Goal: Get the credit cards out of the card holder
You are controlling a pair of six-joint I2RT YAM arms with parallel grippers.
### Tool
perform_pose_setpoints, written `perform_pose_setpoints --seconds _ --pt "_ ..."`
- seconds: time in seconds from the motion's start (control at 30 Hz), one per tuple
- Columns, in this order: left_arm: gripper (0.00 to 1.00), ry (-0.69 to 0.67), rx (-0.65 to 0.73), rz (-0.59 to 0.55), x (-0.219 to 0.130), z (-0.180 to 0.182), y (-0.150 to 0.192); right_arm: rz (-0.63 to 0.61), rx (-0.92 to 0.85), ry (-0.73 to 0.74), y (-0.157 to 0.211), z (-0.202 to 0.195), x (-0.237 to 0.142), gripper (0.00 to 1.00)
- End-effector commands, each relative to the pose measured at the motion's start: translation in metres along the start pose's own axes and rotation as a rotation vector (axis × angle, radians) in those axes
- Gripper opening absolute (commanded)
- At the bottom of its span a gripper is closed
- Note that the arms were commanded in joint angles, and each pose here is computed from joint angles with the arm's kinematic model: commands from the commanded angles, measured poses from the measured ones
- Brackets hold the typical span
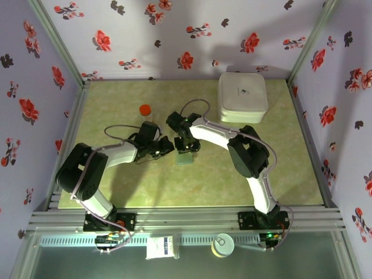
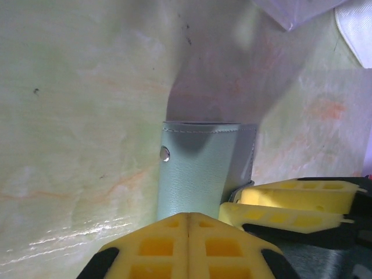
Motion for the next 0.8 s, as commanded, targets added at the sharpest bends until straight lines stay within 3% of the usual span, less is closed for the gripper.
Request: perform_pose_setpoints --seconds 0.0,0.13,0.37,0.63,0.77 --pt "0.00 0.034 0.010 0.041 0.007 -0.010 0.004 0.029 0.001 -0.002 0.004 -0.002 0.010 0.24" --pt "0.00 0.031 0.025 0.066 0.013 -0.016 0.008 0.024 0.010 -0.014 0.006 -0.004 0.011 0.19" --pt "0.00 -0.001 0.021 0.088 0.024 -0.012 0.013 0.005 0.046 -0.060 0.007 -0.009 0.009 0.00" --pt "0.00 -0.156 -0.001 0.095 0.030 0.019 0.014 -0.010 0.065 -0.073 0.009 -0.011 0.004 0.00" --pt "0.00 -0.241 -0.005 0.075 0.028 0.035 0.015 -0.003 0.065 0.022 0.012 -0.020 -0.001 0.00"
Point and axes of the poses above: each hand's point on the last joint's axis, 136 mm out from that joint toward the fingers, its own x axis out along the fingers, its own z axis along the line the jaws close on, y = z × x, the point moved 8 cm from there along -x, back along the fingers, and after that the axes turned 11 degrees about -x, right-handed, at the moved point
